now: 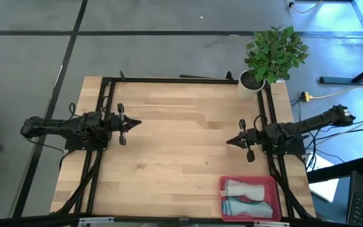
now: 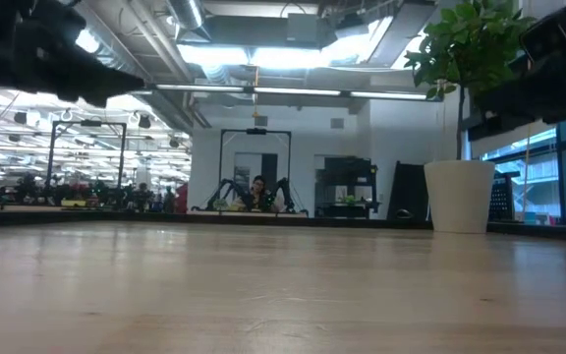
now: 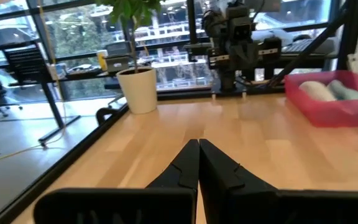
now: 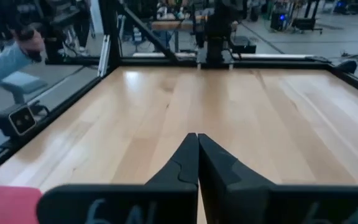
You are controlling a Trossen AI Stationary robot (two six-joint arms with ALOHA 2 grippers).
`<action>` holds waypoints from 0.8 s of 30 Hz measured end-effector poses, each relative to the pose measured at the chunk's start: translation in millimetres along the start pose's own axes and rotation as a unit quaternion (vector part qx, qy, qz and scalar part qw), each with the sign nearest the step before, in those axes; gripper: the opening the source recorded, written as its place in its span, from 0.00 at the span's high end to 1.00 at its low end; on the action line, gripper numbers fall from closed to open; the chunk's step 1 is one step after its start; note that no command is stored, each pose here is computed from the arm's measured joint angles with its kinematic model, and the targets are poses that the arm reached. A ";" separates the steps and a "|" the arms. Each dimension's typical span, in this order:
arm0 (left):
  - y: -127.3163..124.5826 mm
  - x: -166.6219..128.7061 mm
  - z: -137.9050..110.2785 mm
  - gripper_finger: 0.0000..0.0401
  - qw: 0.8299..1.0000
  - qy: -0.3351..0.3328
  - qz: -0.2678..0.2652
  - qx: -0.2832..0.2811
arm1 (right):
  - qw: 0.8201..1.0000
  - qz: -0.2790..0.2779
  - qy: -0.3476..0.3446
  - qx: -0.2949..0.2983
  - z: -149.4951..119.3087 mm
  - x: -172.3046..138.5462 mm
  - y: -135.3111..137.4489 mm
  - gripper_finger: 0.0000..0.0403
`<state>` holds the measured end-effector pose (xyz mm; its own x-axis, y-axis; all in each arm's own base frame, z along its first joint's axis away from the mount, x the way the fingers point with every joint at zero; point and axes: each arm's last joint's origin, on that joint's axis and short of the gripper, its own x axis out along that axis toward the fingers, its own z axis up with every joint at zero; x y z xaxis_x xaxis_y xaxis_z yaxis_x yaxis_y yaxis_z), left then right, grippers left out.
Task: Roll microfiber towels into tight, uniform cylinder then place into a basket
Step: Return to home position
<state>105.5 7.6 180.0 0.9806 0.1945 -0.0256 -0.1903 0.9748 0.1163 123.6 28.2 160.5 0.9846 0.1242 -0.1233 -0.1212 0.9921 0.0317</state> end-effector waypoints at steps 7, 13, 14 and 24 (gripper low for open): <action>6.7 -2.4 -15.8 1.00 0.999 0.000 0.039 0.001 | 1.000 -0.007 -0.016 -0.006 -2.1 -1.1 -2.1 0.99; 11.5 -3.9 -13.8 1.00 0.997 -0.010 0.064 0.029 | 1.000 0.013 -0.023 -0.013 -0.6 -1.1 -0.8 0.99; 11.9 -3.8 -14.6 1.00 0.997 -0.006 0.066 0.029 | 0.999 0.015 -0.023 -0.017 -0.6 -1.1 -0.8 0.99; 12.2 -3.5 -17.1 1.00 0.997 0.002 0.067 -0.048 | 0.994 0.098 -0.020 -0.040 -1.3 -1.5 4.1 0.99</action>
<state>98.9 20.7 164.4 0.9458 0.3242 -0.0209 -0.3237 0.9458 0.0241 121.4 32.0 159.5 0.9449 0.3168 -0.0831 -0.3199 0.9470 -0.0277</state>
